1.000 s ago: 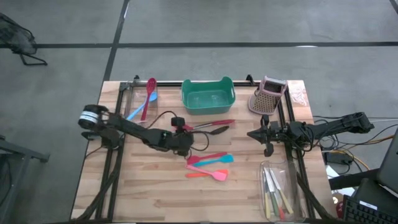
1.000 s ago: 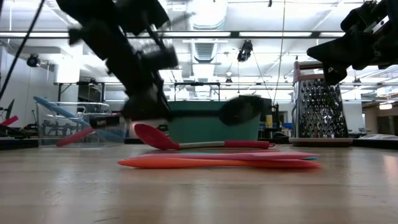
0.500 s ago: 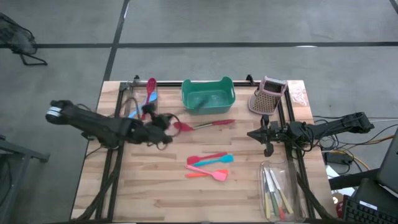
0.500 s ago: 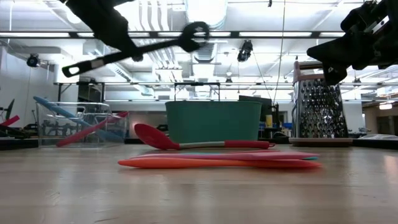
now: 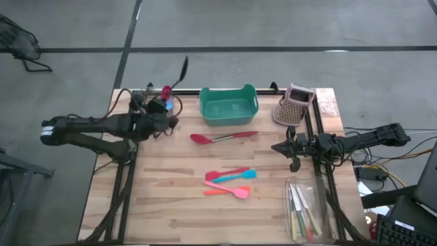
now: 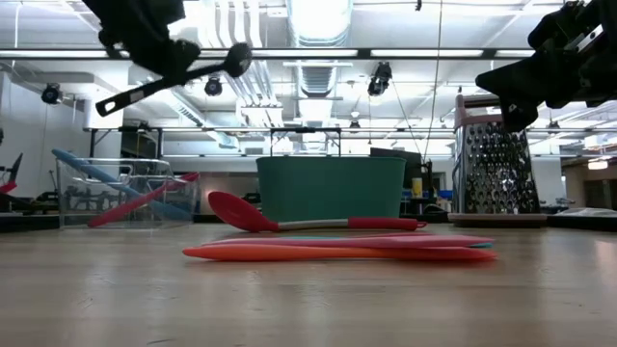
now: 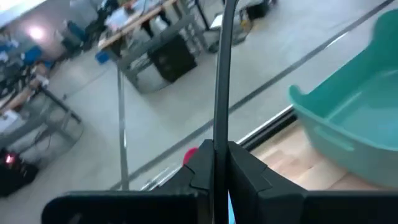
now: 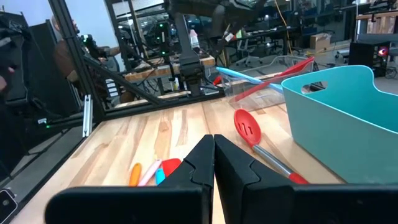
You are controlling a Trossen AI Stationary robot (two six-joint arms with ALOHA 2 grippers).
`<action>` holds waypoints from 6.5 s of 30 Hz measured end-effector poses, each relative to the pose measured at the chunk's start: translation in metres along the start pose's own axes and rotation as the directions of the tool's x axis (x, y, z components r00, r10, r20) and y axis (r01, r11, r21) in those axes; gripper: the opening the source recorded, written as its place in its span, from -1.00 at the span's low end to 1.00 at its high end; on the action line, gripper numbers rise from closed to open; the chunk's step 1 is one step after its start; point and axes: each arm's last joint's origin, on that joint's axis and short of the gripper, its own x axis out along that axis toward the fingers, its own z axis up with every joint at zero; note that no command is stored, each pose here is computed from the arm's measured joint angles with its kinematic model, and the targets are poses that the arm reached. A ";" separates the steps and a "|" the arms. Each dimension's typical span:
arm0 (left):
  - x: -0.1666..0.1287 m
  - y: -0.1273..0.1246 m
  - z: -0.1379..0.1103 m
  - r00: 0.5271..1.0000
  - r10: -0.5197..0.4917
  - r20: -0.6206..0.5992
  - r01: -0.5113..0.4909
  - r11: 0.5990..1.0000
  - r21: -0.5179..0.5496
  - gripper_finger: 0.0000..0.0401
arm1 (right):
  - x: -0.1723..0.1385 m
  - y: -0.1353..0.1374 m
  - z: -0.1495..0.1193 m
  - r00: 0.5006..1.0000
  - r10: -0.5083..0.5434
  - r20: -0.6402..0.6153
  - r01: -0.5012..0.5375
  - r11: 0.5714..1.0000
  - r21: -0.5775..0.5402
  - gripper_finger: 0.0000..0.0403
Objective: Pick & Place Kitchen Items
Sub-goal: Put the black slotted spoon into the top transparent bin, then put the light red slotted spoon into the top transparent bin
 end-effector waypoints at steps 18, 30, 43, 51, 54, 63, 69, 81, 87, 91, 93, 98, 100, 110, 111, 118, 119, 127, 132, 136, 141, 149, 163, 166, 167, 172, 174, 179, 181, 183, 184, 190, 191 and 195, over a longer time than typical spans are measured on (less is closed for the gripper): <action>0.061 0.002 -0.083 0.960 0.202 -0.195 -0.218 0.974 -0.066 -0.84 | 0.000 0.000 0.000 1.000 0.000 0.000 0.000 1.000 0.000 -0.96; 0.067 -0.007 -0.102 0.978 0.114 -0.177 -0.140 0.980 -0.140 -0.84 | 0.000 0.000 0.000 1.000 0.000 0.000 0.000 1.000 0.000 -0.96; 0.068 -0.007 -0.108 0.975 0.101 -0.196 -0.143 0.967 -0.212 -0.84 | 0.000 0.000 0.000 1.000 0.000 0.000 0.000 1.000 0.000 -0.96; 0.068 -0.008 -0.108 0.975 0.102 -0.197 -0.155 0.949 -0.275 -0.84 | 0.000 0.000 0.000 1.000 0.000 0.000 0.000 1.000 0.000 -0.96; 0.068 -0.008 -0.109 0.975 0.097 -0.202 -0.151 0.950 -0.273 -0.84 | 0.000 0.000 0.000 1.000 0.000 0.000 0.000 1.000 0.000 -0.96; 0.067 -0.006 -0.113 0.968 0.105 -0.226 -0.165 0.950 -0.265 -0.66 | 0.000 0.000 0.000 1.000 0.000 0.000 0.000 1.000 0.000 -0.96; 0.067 -0.006 -0.112 0.968 0.107 -0.225 -0.167 0.949 -0.266 -0.48 | 0.000 0.000 0.000 1.000 0.000 0.000 0.000 1.000 0.000 -0.96; 0.065 -0.005 -0.105 0.975 0.080 -0.207 -0.130 0.962 -0.240 -0.44 | 0.000 0.000 0.000 1.000 0.000 0.000 0.000 1.000 0.000 -0.96; 0.059 -0.007 -0.086 0.985 -0.024 -0.173 -0.022 0.966 -0.256 -0.44 | 0.000 0.000 0.000 1.000 0.000 0.000 0.000 1.000 0.000 -0.96; 0.053 -0.014 -0.073 0.978 -0.159 -0.135 0.123 0.963 -0.239 -0.44 | 0.000 0.000 0.000 1.000 0.000 0.000 0.000 1.000 0.000 -0.96; 0.048 -0.020 -0.069 0.959 -0.262 -0.103 0.240 0.952 -0.193 -0.44 | 0.000 0.000 0.000 1.000 0.000 0.000 0.000 1.000 0.000 -0.96; 0.033 -0.039 -0.061 0.820 -0.572 -0.021 0.566 0.816 -0.112 -0.44 | 0.000 0.000 0.000 1.000 0.000 0.000 0.000 1.000 0.000 -0.96; 0.027 -0.045 -0.058 0.727 -0.687 0.003 0.685 0.724 -0.080 -0.44 | 0.000 0.000 0.000 1.000 0.000 0.000 0.000 1.000 0.000 -0.96; 0.031 -0.070 -0.072 0.646 -0.754 -0.118 0.762 0.645 0.055 -0.44 | 0.000 0.000 0.000 1.000 0.000 0.000 0.000 1.000 0.000 -0.96; 0.032 -0.073 -0.075 0.647 -0.750 -0.137 0.762 0.642 0.082 -0.44 | 0.000 0.000 0.000 1.000 0.000 0.000 0.000 1.000 0.000 -0.96; 0.043 -0.098 -0.080 0.664 -0.710 -0.235 0.748 0.635 0.193 -0.38 | 0.000 0.000 0.000 1.000 0.000 0.000 0.000 1.000 0.000 -0.96; 0.044 -0.102 -0.079 0.674 -0.700 -0.238 0.739 0.639 0.213 -0.35 | 0.000 0.000 0.000 1.000 0.000 0.000 0.000 1.000 0.000 -0.96; 0.042 -0.124 -0.073 0.657 -0.695 -0.292 0.752 0.582 0.309 -0.12 | 0.000 0.000 0.000 1.000 0.000 0.000 0.000 1.000 0.000 -0.96; 0.038 -0.132 -0.079 0.677 -0.655 -0.336 0.734 0.565 0.377 -0.07 | 0.000 0.000 0.000 1.000 0.000 0.000 0.000 1.000 0.000 -0.96; 0.043 -0.135 -0.089 0.743 -0.563 -0.363 0.669 0.599 0.441 -0.06 | 0.000 0.000 0.000 1.000 0.000 0.000 0.000 1.000 0.000 -0.96; 0.049 -0.142 -0.098 0.782 -0.494 -0.380 0.623 0.600 0.501 -0.06 | 0.000 0.000 0.000 1.000 0.000 0.000 0.000 1.000 0.000 -0.96; 0.049 -0.144 -0.100 0.771 -0.500 -0.394 0.636 0.589 0.499 -0.16 | 0.000 0.000 0.000 1.000 0.000 0.000 0.000 1.000 0.000 -0.96; 0.039 -0.148 -0.100 0.698 -0.574 -0.429 0.713 0.501 0.490 -0.89 | 0.000 0.000 0.000 1.000 0.000 0.000 0.000 1.000 0.000 -0.96; 0.032 -0.150 -0.100 0.684 -0.591 -0.428 0.725 0.487 0.486 -0.90 | 0.000 0.000 0.000 1.000 0.000 0.000 0.000 1.000 0.000 -0.96; 0.030 -0.150 -0.101 0.686 -0.589 -0.426 0.722 0.485 0.492 -0.90 | 0.000 0.000 0.000 1.000 0.000 0.000 0.000 1.000 0.000 -0.96; 0.016 -0.152 -0.101 0.669 -0.615 -0.417 0.731 0.446 0.516 -0.86 | 0.000 0.000 0.000 1.000 0.000 0.000 0.000 1.000 0.000 -0.96; 0.010 -0.152 -0.101 0.657 -0.627 -0.418 0.738 0.424 0.524 -0.87 | 0.000 0.000 0.000 1.000 0.000 0.000 0.000 1.000 0.000 -0.96; -0.011 -0.148 -0.097 0.655 -0.656 -0.375 0.727 0.414 0.548 -0.90 | 0.000 0.000 0.000 1.000 0.000 0.000 0.000 1.000 0.000 -0.96; -0.018 -0.144 -0.091 0.695 -0.647 -0.313 0.681 0.453 0.576 -0.90 | 0.000 0.000 0.000 1.000 0.000 0.000 0.000 1.000 0.000 -0.96; -0.024 -0.138 -0.083 0.752 -0.619 -0.225 0.609 0.525 0.594 -0.90 | 0.000 0.000 0.000 1.000 0.000 0.000 0.000 1.000 0.000 -0.96; -0.026 -0.134 -0.079 0.778 -0.601 -0.184 0.574 0.561 0.597 -0.90 | 0.000 0.000 0.000 1.000 0.000 0.000 0.000 1.000 0.000 -0.96; -0.022 -0.109 -0.056 0.897 -0.442 -0.005 0.366 0.735 0.571 -0.90 | 0.000 0.000 0.000 1.000 0.000 0.000 0.000 1.000 0.000 -0.96; -0.017 -0.105 -0.051 0.908 -0.420 0.011 0.346 0.763 0.546 -0.90 | 0.000 0.000 0.000 1.000 0.000 0.000 0.000 1.000 0.000 -0.96; 0.008 -0.095 -0.031 0.940 -0.340 0.042 0.290 0.856 0.427 -0.90 | 0.000 0.000 0.000 1.000 0.000 0.000 0.000 1.000 0.000 -0.96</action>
